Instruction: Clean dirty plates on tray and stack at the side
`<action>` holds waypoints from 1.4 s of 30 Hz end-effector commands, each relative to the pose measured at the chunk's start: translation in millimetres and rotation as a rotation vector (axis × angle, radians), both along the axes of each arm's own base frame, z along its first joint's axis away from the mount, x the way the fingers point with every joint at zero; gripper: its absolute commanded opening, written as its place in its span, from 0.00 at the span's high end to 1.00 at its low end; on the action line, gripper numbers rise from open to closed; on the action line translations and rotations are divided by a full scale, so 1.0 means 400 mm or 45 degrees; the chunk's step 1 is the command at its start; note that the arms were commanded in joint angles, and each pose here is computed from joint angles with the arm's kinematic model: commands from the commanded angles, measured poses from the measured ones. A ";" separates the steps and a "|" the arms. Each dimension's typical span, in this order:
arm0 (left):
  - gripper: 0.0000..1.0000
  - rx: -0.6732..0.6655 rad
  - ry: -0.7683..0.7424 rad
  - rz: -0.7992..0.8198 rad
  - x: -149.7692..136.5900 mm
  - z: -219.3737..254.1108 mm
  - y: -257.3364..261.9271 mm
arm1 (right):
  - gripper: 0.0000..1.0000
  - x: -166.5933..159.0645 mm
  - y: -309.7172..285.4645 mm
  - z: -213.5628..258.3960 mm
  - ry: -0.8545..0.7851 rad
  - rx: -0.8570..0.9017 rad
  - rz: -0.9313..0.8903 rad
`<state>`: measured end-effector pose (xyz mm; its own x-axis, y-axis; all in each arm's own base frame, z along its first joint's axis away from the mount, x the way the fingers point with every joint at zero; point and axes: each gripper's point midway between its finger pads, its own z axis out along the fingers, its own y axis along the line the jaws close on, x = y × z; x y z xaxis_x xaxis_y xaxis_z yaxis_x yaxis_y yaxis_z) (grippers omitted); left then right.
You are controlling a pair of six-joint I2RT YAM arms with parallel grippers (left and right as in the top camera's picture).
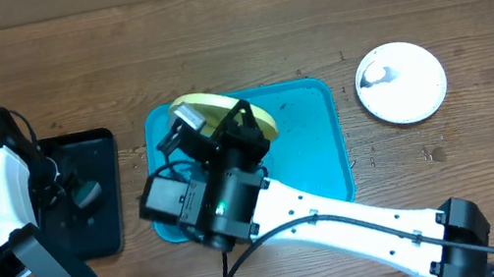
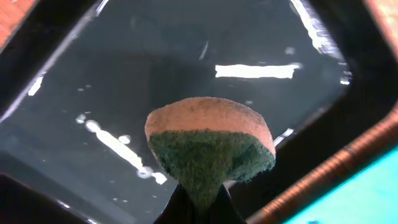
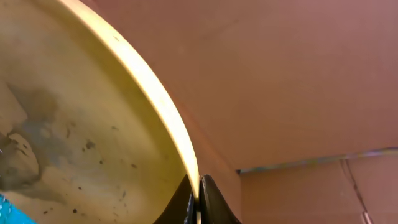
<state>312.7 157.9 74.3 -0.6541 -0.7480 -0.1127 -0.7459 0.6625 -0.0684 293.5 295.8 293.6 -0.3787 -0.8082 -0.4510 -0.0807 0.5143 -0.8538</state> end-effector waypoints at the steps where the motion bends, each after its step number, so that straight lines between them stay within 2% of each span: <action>1: 0.96 0.083 0.064 0.051 -0.033 -0.028 0.029 | 0.96 -0.004 -0.012 0.084 -0.125 0.068 -0.019; 3: 0.95 0.133 0.100 0.094 -0.049 -0.046 0.046 | 0.96 -0.004 -0.010 0.083 -0.121 0.073 -0.018; 6: 0.87 0.159 0.101 0.136 -0.051 -0.051 0.056 | 0.96 -0.004 -0.010 0.082 -0.118 0.076 -0.017; 8: 0.67 0.161 0.088 0.137 -0.045 -0.050 0.058 | 0.96 -0.004 -0.009 0.081 -0.117 0.077 -0.016; 9: 0.61 0.162 0.087 0.136 -0.044 -0.049 0.058 | 0.96 -0.004 -0.008 0.078 -0.109 0.080 -0.014; 13: 0.60 0.153 0.078 0.146 -0.044 -0.049 0.062 | 0.96 -0.009 0.009 0.039 0.005 0.129 0.024; 17: 0.43 0.087 0.028 0.140 -0.023 -0.041 0.046 | 0.96 -0.010 0.017 0.012 0.078 0.186 0.032; 24: 0.41 0.023 0.008 0.131 -0.005 0.005 0.030 | 0.96 -0.004 0.006 0.032 0.017 0.165 0.010; 28: 0.26 -0.105 -0.070 0.111 0.028 0.028 -0.010 | 0.96 0.000 0.008 0.043 -0.021 0.188 0.000; 30: 0.04 -0.133 -0.083 0.107 0.033 0.029 -0.019 | 0.96 0.003 0.012 0.045 -0.028 0.207 0.000; 31: 0.00 -0.132 -0.083 0.107 0.033 0.029 -0.019 | 0.96 0.004 0.010 0.045 -0.030 0.207 -0.003; 34: 0.00 -0.125 -0.079 0.107 0.032 0.029 -0.017 | 0.96 0.018 -0.006 0.058 -0.072 0.200 -0.035; 35: 0.00 -0.125 -0.078 0.106 0.032 0.028 -0.018 | 0.96 0.021 0.003 0.055 -0.070 0.259 -0.036; 37: 0.00 -0.124 -0.078 0.105 0.032 0.028 -0.018 | 0.96 0.019 0.036 0.023 0.030 0.342 0.010; 39: 0.00 -0.123 -0.080 0.105 0.033 0.028 -0.017 | 0.96 0.010 0.041 -0.002 0.134 0.244 0.067; 40: 0.00 -0.122 -0.079 0.105 0.033 0.028 -0.017 | 0.96 0.015 0.028 0.005 0.107 0.231 0.043; 42: 0.00 -0.117 -0.080 0.105 0.033 0.028 -0.015 | 0.96 0.024 0.033 0.011 0.066 0.349 0.009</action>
